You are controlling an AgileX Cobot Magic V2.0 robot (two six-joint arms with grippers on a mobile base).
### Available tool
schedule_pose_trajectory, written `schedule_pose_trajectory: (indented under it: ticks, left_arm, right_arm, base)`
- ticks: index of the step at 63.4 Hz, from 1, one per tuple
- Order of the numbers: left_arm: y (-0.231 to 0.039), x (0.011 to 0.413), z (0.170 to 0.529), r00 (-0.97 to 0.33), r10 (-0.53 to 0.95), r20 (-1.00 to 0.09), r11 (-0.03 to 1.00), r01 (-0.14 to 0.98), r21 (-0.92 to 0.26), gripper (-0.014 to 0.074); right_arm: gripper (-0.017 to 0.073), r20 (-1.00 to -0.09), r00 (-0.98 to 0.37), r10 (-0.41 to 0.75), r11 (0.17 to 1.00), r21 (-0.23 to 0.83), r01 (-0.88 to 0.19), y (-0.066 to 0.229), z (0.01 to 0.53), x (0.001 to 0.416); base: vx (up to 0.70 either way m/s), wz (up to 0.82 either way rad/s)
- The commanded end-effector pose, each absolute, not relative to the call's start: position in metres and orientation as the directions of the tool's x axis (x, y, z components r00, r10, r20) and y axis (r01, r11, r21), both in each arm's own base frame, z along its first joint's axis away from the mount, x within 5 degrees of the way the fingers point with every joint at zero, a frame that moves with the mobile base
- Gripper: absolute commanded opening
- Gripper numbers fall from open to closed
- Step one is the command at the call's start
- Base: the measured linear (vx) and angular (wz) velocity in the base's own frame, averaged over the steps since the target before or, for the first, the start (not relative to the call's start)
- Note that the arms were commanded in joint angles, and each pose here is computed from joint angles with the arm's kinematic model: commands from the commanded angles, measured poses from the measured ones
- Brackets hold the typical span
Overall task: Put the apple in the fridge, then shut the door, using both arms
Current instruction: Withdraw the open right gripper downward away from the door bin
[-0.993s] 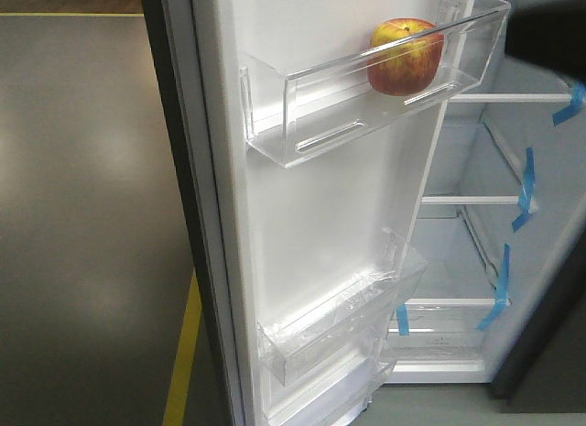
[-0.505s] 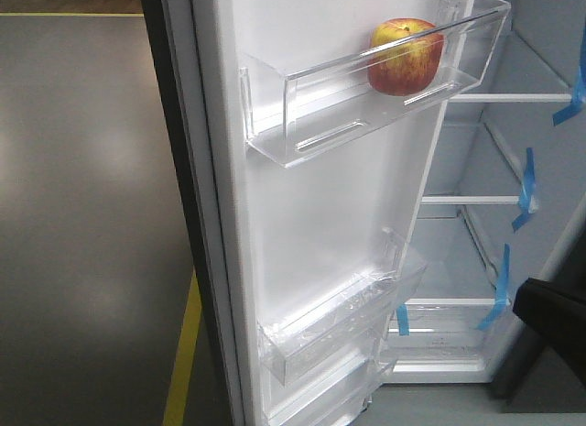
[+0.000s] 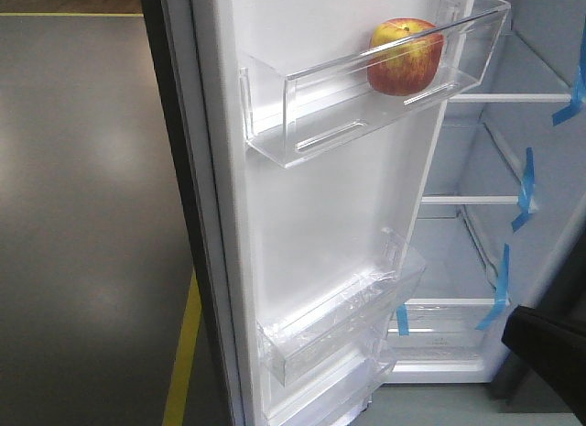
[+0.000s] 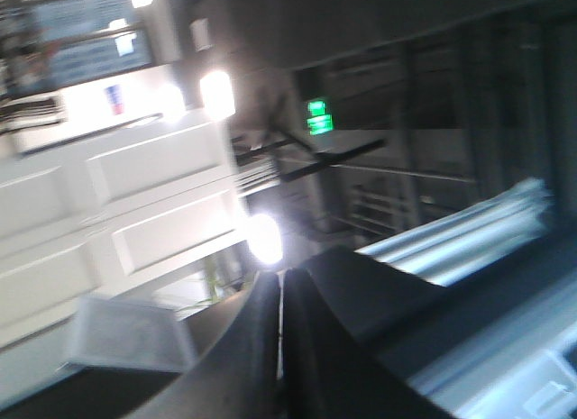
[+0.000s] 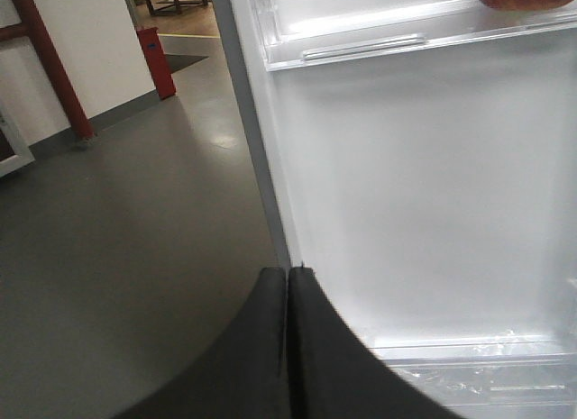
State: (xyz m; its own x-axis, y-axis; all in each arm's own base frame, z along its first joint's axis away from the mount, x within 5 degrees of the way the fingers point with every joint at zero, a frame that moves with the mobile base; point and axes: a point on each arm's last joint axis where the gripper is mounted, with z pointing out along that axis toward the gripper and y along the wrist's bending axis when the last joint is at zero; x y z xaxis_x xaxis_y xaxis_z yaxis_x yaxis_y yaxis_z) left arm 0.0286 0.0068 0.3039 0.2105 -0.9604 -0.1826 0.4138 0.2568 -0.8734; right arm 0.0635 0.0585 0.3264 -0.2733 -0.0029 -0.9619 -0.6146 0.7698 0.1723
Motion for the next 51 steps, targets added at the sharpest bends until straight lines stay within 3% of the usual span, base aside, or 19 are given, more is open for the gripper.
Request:
schedule_pose_trajectory:
  ticks: [1, 14, 24, 40, 51]
  left_arm:
    - [0.005, 0.027, 0.344, 0.243, -0.935, -0.259, 0.343, 0.432, -0.834, -0.0006]
    - [0.002, 0.073, 0.392, 0.200, -0.871, -0.448, 0.490, 0.313, -0.813, -0.0006]
    - [-0.007, 0.129, 0.414, 0.141, -0.832, -0.536, 0.552, 0.303, -0.777, -0.0006]
    - [-0.029, 0.212, 0.435, 0.068, -0.782, -0.620, 0.606, 0.318, -0.729, -0.0006]
    - [-0.036, 0.257, 0.443, 0.032, -0.805, -0.593, 0.573, 0.303, -0.761, -0.0006]
  right_arm:
    - [-0.0003, -0.967, -0.248, 0.061, 0.760, 0.206, -0.617, 0.059, 0.338, 0.064]
    - [-0.0003, -0.967, -0.250, 0.045, 0.749, 0.199, -0.633, 0.061, 0.337, 0.063]
    - [-0.0003, -0.983, -0.180, 0.020, 0.753, 0.133, -0.645, 0.061, 0.340, 0.050]
    - [-0.0003, -0.999, -0.020, 0.031, 0.822, 0.037, -0.568, 0.057, 0.343, 0.015]
    - [-0.0003, -1.000, 0.002, 0.001, 0.851, 0.000, -0.525, 0.055, 0.335, -0.007]
  base:
    - [0.00, 0.00]
    - [0.00, 0.00]
    - [0.00, 0.00]
    - [0.00, 0.00]
    - [0.00, 0.00]
